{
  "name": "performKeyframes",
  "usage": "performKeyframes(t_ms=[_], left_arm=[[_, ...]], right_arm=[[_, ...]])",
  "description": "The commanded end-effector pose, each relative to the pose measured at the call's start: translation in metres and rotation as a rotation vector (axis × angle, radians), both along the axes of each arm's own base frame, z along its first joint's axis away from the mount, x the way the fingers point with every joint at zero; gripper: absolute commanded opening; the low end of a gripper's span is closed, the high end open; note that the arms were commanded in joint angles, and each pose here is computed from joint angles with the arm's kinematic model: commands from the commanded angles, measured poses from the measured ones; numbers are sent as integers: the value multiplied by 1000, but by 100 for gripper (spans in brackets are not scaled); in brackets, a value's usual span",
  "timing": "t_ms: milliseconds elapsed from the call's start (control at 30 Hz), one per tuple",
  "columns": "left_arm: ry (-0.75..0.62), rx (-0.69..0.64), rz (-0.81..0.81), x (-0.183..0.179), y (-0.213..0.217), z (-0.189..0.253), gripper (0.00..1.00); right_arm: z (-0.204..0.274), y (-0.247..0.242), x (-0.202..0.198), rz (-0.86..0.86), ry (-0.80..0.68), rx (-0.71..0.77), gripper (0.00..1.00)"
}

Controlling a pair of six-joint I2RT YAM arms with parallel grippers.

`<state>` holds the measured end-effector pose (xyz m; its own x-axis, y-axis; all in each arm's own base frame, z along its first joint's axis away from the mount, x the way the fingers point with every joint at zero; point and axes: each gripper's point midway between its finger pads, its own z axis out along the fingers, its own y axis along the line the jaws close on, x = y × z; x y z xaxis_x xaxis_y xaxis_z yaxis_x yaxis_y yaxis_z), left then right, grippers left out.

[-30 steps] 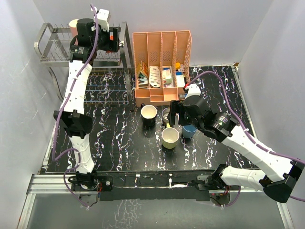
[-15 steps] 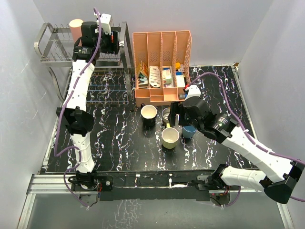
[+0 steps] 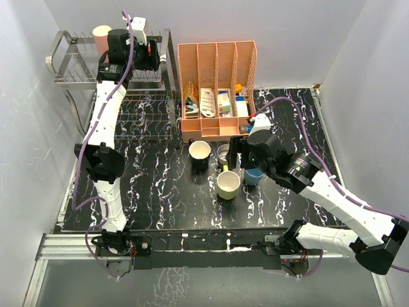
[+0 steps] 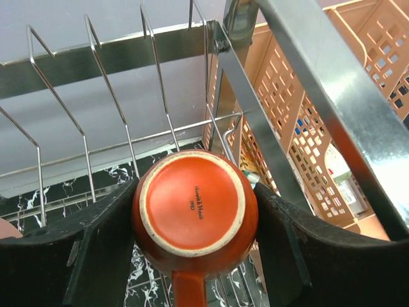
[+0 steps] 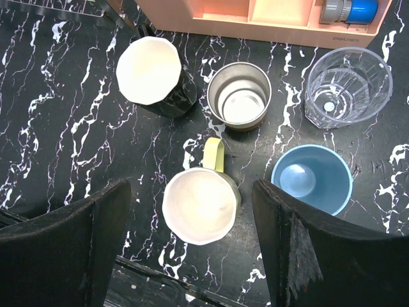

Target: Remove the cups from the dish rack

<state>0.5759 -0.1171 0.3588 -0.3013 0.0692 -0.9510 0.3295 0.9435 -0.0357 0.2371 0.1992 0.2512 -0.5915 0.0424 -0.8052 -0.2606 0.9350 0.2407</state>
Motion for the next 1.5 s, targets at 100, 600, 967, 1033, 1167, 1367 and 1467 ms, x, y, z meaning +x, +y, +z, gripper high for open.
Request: performKeyframes(t_ms=[100,600,967,1033,1167,1367,1467], left_arm=[[-334,-63,-22,-28,-2,129,0],[-569,-104,-72,-116,3,212,0],[-530,-178,-435,-241,-38,172,0],[-489,-204,-537,-265,-50,147,0],[-434,-228,-689,-306,-63,116,0],[-323,-272,-816,-335,-74,75,0],[-313,-295,-846,-344,-76,64,0]], right_arm=[[30,5,11,-9,-79,56,78],[63,34,17,63,-97,148,78],[126,74,23,215,-116,400,84],[137,78,24,242,-116,469,84],[153,81,25,295,-91,618,85],[150,98,10,398,47,920,85],[151,106,3,450,110,1069,85]])
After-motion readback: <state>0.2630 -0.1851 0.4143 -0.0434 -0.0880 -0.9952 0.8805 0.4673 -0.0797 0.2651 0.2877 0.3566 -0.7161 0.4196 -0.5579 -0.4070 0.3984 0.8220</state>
